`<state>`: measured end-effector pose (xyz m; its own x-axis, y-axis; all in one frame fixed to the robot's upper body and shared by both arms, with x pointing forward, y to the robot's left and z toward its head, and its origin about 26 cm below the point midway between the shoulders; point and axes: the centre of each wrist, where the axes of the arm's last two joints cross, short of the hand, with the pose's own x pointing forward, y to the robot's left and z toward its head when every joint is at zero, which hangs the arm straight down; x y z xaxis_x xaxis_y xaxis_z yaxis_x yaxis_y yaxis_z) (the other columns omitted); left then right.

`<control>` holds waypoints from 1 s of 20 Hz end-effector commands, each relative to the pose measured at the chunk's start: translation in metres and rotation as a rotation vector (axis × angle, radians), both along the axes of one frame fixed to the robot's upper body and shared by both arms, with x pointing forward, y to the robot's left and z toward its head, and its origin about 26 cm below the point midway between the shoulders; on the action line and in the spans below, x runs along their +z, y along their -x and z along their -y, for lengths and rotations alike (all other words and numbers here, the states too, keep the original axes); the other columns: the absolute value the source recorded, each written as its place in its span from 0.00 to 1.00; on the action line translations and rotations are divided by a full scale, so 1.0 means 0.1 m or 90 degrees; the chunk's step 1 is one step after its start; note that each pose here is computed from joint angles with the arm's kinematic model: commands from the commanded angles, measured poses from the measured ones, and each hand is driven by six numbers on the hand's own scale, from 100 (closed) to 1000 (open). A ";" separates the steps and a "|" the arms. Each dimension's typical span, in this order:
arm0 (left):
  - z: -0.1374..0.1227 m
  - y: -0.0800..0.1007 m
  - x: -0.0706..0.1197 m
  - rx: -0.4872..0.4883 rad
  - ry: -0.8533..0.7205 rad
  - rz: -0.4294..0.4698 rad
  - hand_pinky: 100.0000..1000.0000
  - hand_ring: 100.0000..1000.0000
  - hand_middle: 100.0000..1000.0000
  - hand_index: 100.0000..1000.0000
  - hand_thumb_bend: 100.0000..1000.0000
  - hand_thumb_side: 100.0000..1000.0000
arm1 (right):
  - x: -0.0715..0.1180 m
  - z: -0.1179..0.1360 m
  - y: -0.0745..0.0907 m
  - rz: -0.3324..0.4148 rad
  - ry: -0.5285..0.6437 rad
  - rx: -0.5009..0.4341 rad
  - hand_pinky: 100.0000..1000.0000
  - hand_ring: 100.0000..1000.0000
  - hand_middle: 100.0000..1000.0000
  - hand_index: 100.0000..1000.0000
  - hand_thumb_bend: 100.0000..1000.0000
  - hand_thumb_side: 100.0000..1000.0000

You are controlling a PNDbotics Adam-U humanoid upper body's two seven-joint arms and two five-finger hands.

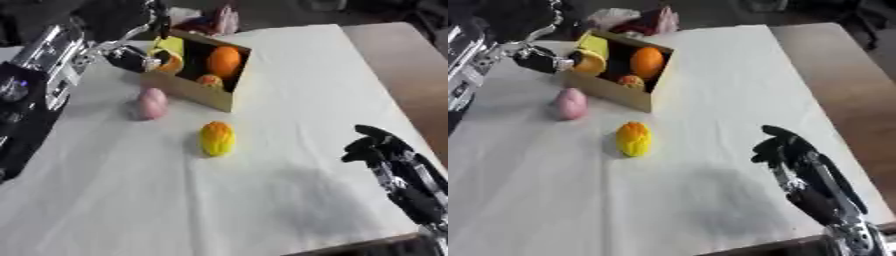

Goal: Pick up objects on the table and place them in the box.

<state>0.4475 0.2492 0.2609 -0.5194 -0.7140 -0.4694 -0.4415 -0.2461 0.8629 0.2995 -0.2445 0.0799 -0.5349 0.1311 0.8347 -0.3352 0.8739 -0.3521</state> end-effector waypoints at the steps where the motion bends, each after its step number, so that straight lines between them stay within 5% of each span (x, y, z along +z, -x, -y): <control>1: -0.10 0.03 0.10 0.009 -0.040 -0.041 0.62 0.47 0.44 0.64 0.19 0.18 | 0.05 0.01 0.00 0.013 0.002 -0.001 0.67 0.58 0.58 0.87 0.00 0.55; 5: -0.21 0.17 0.16 0.015 -0.105 -0.150 0.68 0.56 0.53 0.71 0.18 0.23 | 0.05 0.04 0.00 0.012 0.007 -0.008 0.67 0.58 0.58 0.87 0.00 0.55; 11: -0.30 0.23 0.12 0.094 -0.188 -0.307 0.73 0.68 0.67 0.80 0.29 0.29 | 0.05 0.05 0.00 0.012 0.010 -0.008 0.67 0.58 0.58 0.87 0.00 0.54; 20: -0.31 0.07 -0.17 0.121 -0.174 -0.281 0.76 0.75 0.75 0.87 0.34 0.29 | 0.05 0.04 -0.01 0.012 0.007 -0.005 0.67 0.58 0.58 0.87 0.00 0.54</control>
<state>0.4394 0.2765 0.2344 -0.6062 -0.6952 -0.3863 0.0571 -0.5224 0.8508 0.2996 -0.2454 0.0797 -0.5361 0.1336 0.8335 -0.3290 0.8763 -0.3520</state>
